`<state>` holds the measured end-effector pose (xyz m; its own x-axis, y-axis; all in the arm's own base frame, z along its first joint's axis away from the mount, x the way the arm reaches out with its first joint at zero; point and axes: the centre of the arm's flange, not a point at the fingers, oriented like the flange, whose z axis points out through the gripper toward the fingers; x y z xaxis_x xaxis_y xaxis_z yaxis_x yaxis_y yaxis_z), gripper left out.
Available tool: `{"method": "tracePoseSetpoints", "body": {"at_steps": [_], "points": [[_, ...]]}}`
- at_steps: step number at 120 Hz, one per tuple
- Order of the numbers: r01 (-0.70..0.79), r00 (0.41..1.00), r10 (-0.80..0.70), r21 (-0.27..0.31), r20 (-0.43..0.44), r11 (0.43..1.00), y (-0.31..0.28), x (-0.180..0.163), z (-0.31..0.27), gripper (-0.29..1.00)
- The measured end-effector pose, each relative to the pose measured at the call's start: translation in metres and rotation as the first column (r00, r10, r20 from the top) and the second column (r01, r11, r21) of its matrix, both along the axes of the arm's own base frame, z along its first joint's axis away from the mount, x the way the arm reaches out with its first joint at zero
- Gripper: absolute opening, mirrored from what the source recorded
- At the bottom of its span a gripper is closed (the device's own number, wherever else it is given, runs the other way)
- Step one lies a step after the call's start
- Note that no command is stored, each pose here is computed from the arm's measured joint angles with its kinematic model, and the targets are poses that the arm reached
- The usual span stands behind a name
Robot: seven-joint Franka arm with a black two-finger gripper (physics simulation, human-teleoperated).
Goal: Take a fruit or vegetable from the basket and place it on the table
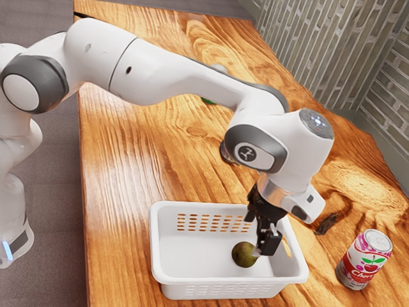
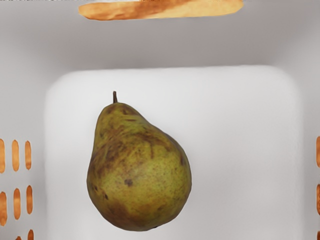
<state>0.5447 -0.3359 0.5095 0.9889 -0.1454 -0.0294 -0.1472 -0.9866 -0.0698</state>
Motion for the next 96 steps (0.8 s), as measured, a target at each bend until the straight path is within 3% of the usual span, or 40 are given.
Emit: {"method": "tracePoseSetpoints", "body": {"at_steps": [96], "points": [[-0.082, 0.997, 0.081, 0.048, 0.008, 0.995, -0.007, 0.003, -0.073, 0.70]]}}
